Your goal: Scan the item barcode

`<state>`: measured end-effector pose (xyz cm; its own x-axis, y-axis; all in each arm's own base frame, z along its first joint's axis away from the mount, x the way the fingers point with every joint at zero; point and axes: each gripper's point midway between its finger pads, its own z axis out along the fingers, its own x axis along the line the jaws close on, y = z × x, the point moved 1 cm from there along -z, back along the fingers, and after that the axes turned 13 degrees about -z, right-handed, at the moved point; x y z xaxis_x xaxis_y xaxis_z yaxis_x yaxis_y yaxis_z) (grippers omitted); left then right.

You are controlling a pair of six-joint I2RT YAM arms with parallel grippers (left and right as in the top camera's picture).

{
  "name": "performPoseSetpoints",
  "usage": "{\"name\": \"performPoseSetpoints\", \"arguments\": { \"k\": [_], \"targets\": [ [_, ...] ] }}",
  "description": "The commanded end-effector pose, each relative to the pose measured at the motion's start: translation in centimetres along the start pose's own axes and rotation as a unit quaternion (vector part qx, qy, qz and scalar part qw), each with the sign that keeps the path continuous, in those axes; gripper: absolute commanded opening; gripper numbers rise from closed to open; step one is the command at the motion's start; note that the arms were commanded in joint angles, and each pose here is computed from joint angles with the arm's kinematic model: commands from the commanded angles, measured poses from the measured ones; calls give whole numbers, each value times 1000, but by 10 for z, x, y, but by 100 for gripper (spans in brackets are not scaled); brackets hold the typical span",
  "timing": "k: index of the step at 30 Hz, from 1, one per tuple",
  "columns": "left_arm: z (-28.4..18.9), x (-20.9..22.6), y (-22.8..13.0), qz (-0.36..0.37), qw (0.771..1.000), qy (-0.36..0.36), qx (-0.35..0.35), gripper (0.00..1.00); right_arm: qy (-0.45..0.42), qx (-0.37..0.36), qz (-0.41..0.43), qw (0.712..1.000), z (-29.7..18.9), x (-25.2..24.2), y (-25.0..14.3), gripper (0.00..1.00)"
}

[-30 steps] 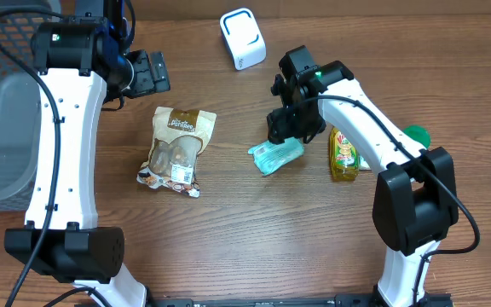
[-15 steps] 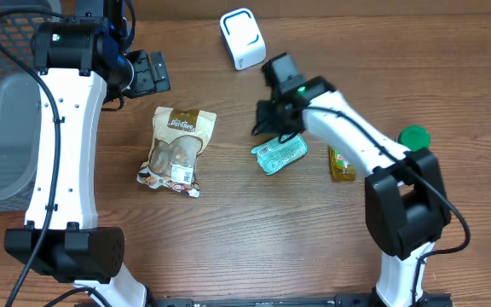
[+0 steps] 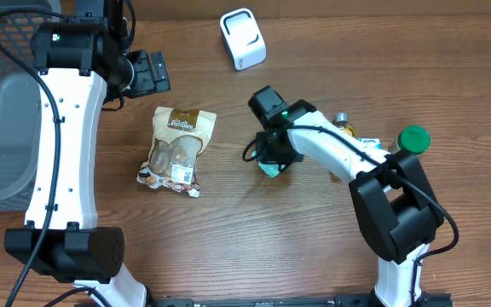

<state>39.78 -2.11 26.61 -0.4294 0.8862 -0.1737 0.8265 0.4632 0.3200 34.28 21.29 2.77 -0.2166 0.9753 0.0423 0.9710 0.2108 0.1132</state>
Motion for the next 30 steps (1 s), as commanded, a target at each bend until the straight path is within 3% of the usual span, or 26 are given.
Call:
{"name": "performPoseSetpoints", "arguments": {
  "k": [1,9,14,16,23,24,25,26,30],
  "targets": [
    [-3,-5,2,8,1000,-8,-6,99,-33,22,21,999,4,-27,-7,18],
    [-3,-5,2,8,1000,-8,-6,100,-87,57,33,994,0,-72,-19,19],
    [-3,-5,2,8,1000,-8,-6,99,-77,67,39,994,-14,-73,-15,25],
    [-3,-5,2,8,1000,-8,-6,99,-60,62,41,995,-25,-66,-7,35],
    [-3,-5,2,8,1000,-8,-6,100,83,66,36,994,-40,-14,2,43],
    [-3,-5,2,8,1000,-8,-6,100,103,63,35,992,-41,-7,5,53],
    [-3,-5,2,8,1000,-8,-6,100,115,58,34,991,-41,-3,7,73],
    [-3,-5,2,8,1000,-8,-6,100,124,54,34,990,-42,0,10,100],
    [-3,-5,2,8,1000,-8,-6,100,125,49,33,990,-42,0,12,100]
  ]
}}
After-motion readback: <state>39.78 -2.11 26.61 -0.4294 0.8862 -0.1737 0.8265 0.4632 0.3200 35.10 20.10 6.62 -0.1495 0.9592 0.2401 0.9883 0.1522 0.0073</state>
